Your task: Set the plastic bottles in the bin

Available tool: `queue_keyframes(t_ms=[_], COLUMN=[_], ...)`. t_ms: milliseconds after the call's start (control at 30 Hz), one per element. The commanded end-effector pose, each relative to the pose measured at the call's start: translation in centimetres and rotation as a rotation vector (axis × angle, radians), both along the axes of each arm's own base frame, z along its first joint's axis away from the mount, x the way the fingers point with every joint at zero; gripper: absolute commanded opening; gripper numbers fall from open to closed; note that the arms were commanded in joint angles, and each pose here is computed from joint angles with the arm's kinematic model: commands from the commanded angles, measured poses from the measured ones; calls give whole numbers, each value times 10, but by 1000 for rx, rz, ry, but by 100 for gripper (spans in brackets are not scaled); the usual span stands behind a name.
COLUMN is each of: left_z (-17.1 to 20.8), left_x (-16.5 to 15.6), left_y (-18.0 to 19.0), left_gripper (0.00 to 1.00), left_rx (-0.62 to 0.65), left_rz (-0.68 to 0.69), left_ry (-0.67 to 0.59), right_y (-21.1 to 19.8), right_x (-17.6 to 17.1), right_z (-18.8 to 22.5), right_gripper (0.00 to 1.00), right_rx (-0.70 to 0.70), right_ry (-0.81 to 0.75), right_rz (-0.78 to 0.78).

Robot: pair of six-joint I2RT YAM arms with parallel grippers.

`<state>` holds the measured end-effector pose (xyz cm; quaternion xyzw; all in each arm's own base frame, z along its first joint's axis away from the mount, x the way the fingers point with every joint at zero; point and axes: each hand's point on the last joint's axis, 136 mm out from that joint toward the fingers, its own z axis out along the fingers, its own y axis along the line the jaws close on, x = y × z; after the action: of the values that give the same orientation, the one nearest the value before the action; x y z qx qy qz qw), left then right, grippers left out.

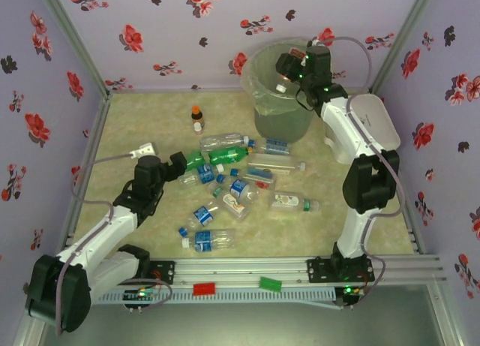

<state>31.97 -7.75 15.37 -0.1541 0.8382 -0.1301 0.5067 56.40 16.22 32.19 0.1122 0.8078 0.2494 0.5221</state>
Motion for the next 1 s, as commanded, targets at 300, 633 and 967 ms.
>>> queue_keyframes(t_ms=[300, 633, 967], left_z=[12, 24, 30], left_x=[2, 7, 4], left_y=[2, -2, -35], left_gripper=[100, 100, 100], left_rx=[-5, -33, -5], left_rz=[-5, -7, -132], left_ry=[-43, -85, -72], right_y=[13, 3, 42], right_x=[-9, -81, -192], right_z=[45, 78, 27], right_gripper=[100, 100, 99], right_rx=[-86, -219, -325], right_ry=[-27, -41, 19], right_rz=[61, -18, 291])
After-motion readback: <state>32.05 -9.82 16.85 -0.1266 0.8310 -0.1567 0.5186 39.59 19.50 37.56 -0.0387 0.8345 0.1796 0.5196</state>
